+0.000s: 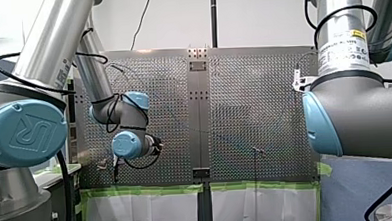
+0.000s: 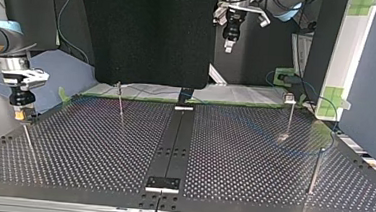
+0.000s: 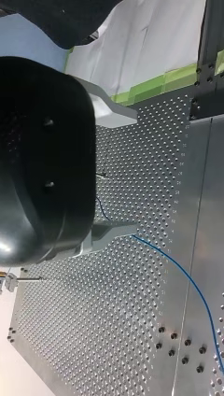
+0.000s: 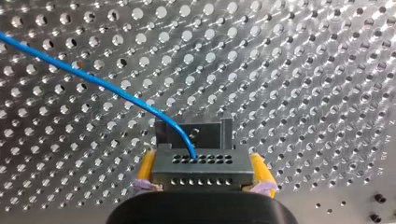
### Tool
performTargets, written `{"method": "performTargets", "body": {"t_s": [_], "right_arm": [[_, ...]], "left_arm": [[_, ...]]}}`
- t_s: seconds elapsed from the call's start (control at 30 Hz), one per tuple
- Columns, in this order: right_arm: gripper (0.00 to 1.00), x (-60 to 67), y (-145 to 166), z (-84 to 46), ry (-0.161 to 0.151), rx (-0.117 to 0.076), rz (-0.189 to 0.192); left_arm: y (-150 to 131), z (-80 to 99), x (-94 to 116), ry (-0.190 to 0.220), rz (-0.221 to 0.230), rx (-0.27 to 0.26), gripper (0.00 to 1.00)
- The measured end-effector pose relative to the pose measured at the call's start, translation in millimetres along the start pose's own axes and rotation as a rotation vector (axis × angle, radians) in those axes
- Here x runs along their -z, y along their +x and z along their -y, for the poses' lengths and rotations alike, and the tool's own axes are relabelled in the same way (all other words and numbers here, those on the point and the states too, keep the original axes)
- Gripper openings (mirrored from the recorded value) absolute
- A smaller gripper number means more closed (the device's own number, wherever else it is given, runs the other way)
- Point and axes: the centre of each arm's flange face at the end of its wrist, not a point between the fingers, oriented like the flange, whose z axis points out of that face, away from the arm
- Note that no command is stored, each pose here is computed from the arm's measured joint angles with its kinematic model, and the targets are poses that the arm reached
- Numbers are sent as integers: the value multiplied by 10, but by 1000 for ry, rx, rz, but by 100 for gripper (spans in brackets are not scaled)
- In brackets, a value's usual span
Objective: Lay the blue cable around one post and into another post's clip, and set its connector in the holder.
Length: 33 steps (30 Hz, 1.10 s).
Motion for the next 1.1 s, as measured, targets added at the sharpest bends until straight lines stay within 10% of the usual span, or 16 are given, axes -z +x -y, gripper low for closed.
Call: {"method": "performTargets", "body": {"t_s": [1.1], "right_arm": [[0,-153,-46,31,21,-7,8]], "left_arm": [[-40,33,-58,3,9,5,100]]}}
